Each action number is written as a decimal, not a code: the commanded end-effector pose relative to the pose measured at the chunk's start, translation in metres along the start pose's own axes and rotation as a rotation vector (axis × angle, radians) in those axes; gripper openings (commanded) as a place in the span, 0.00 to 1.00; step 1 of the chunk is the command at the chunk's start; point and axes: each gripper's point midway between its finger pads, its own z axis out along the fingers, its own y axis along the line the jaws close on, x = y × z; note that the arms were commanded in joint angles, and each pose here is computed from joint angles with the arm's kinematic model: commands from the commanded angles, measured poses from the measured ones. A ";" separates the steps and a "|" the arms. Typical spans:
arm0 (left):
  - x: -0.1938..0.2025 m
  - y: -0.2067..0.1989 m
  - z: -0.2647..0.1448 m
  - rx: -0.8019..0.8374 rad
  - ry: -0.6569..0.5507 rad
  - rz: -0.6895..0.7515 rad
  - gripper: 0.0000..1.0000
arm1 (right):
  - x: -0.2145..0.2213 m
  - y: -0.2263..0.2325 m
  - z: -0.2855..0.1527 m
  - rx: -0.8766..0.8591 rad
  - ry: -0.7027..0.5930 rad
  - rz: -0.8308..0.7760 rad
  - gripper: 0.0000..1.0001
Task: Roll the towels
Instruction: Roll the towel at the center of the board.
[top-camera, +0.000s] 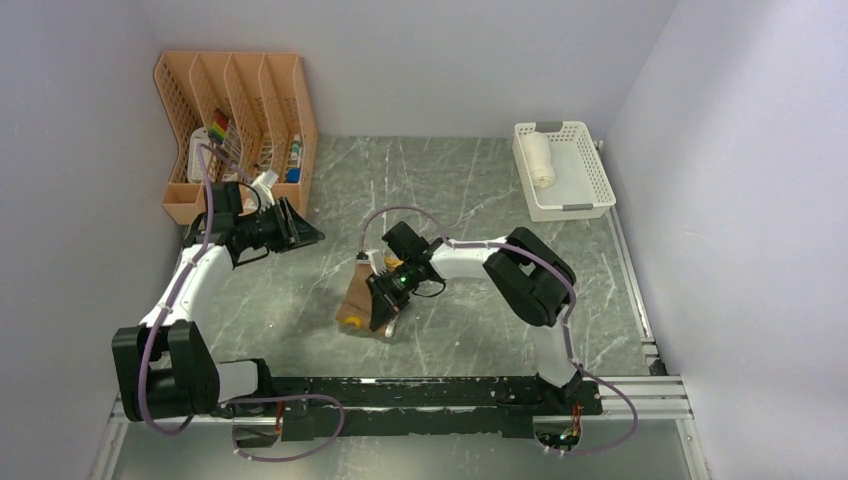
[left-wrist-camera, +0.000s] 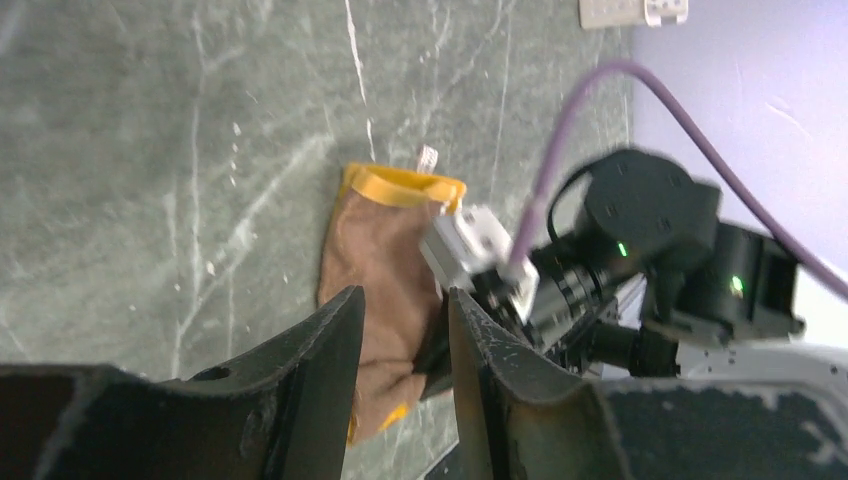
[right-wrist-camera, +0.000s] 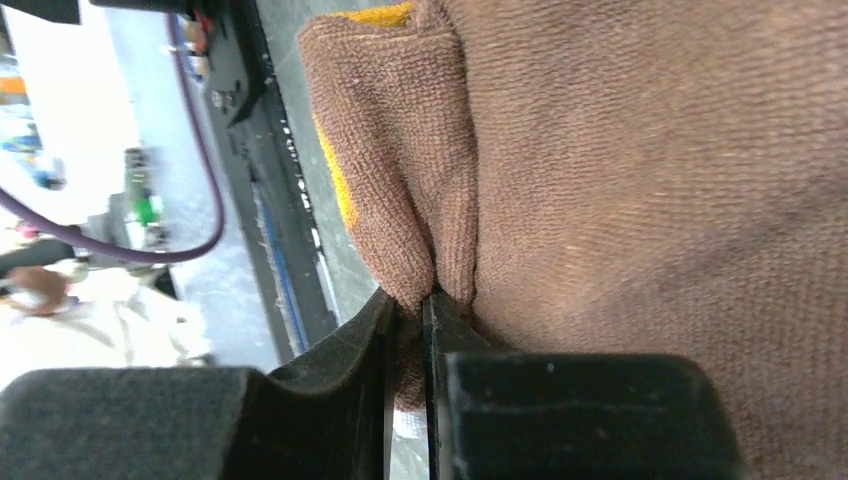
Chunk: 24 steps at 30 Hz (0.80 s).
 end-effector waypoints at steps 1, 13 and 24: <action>0.024 -0.022 -0.011 0.130 0.032 0.024 0.48 | 0.009 -0.010 -0.002 -0.085 0.051 0.201 0.00; 0.080 -0.043 -0.016 0.278 0.053 -0.120 0.34 | -0.006 -0.030 -0.003 -0.205 0.045 0.443 0.01; 0.136 -0.062 0.017 0.331 0.098 -0.152 0.19 | 0.000 -0.046 -0.003 -0.174 0.075 0.547 0.01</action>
